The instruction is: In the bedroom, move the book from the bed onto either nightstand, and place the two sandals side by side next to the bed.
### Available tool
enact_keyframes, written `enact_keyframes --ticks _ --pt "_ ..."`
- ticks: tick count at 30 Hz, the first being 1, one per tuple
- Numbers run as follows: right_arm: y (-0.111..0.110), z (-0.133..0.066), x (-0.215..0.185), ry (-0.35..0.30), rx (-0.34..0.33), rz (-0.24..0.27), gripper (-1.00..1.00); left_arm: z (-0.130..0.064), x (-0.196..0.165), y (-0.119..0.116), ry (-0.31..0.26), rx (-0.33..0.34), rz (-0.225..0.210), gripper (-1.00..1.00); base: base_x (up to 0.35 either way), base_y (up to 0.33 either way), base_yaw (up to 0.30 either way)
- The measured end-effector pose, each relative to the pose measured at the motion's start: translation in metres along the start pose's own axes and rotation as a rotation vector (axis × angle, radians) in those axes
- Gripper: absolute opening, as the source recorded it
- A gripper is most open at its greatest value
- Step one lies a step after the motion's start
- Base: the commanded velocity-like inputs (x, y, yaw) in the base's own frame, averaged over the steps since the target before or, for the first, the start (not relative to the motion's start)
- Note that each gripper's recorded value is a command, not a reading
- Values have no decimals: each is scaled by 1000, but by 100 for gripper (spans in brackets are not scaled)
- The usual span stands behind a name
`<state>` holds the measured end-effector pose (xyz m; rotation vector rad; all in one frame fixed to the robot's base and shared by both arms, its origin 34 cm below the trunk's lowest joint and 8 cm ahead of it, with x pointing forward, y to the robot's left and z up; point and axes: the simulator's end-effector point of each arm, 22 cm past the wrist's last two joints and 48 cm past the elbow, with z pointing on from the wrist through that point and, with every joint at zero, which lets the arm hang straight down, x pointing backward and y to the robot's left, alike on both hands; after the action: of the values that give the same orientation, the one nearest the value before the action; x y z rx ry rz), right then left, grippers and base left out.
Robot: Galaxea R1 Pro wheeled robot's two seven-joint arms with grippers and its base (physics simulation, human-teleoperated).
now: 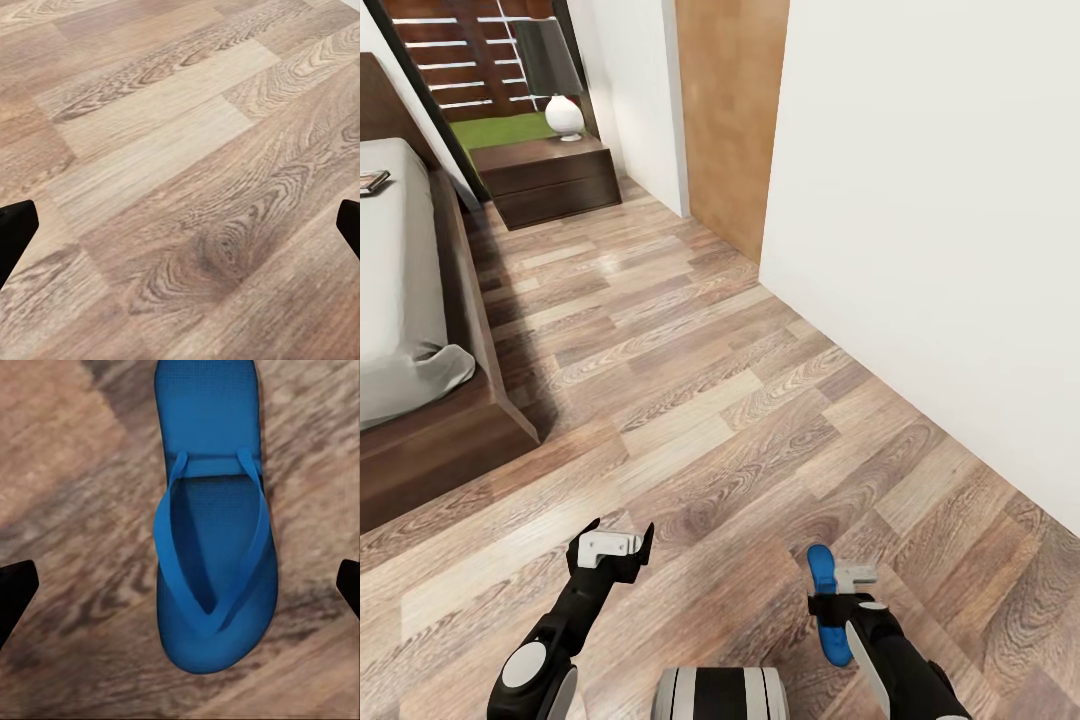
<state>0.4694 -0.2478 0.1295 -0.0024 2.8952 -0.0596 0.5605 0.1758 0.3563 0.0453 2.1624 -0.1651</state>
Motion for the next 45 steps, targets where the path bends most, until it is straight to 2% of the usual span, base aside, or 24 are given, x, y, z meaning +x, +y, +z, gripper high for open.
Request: enact_keyframes --ticks 4,6,11,18,40,45 --pt "1 6 29 60 0 -7 100 0 0 0 0 1 0 100 0 0 0" --pt "0 7 33 66 1 -8 100 0 0 -1 0 2 0 100 0 0 0" --pt "0 9 26 9 1 -5 100 0 0 0 0 1 0 100 0 0 0" --pt "0 9 22 -9 2 -5 100 0 0 0 0 1 0 100 0 0 0" --pt "0 16 29 4 1 -6 100 4 12 0 26 1 -3 100 1 0 0" --pt "0 15 28 3 1 -6 100 4 12 0 26 1 -3 100 193 0 0"
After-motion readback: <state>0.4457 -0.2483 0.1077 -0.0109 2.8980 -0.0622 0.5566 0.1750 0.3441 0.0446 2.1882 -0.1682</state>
